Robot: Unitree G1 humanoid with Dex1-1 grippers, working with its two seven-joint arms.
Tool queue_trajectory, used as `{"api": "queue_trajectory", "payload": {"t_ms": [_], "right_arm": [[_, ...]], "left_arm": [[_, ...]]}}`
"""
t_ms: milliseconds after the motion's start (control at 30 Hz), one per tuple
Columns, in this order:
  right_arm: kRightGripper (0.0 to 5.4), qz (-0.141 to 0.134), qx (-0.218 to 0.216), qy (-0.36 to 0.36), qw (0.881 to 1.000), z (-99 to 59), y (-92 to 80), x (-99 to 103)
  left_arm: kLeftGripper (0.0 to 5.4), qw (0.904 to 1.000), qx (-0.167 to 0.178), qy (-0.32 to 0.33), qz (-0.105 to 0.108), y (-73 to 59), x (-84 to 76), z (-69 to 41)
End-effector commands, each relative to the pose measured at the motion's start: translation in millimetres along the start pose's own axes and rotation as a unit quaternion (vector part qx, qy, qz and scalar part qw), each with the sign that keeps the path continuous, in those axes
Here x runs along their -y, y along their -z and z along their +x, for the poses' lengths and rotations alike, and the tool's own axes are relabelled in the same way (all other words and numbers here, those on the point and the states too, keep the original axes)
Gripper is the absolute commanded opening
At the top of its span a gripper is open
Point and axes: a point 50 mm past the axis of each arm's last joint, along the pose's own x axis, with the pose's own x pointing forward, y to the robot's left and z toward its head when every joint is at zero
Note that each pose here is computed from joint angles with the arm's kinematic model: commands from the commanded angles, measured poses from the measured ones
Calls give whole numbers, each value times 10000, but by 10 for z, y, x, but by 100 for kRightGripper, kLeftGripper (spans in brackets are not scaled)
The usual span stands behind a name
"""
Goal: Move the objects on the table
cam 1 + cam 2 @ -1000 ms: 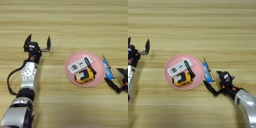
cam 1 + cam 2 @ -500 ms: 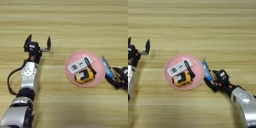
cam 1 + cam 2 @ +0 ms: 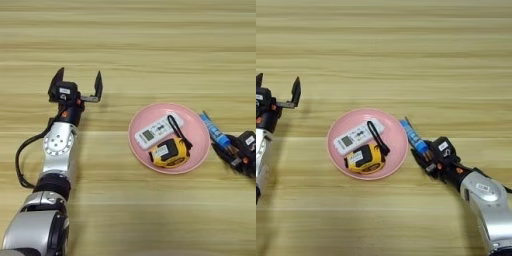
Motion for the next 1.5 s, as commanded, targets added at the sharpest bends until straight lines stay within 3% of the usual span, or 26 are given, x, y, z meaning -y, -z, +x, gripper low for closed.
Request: {"api": "queue_trajectory", "payload": {"t_ms": [33,233,633,1000,1500], "right_arm": [[144,-92,-166,81,9998,-1,22,55],[83,-128,-108,272,9995,0,-1,126],[82,-211,57,604,9979,-17,-67,258],[82,-501,1068,443,9920,-74,-340,267],[82,-588,1553,82,9861,-106,-497,186]], "left_arm": [[540,10000,87,45,2,-29,15,38],[540,10000,83,39,-7,-25,14,33],[540,10000,74,47,-8,-21,13,33],[540,10000,73,62,-19,-17,21,42],[540,9999,76,73,-28,-18,37,54]]}}
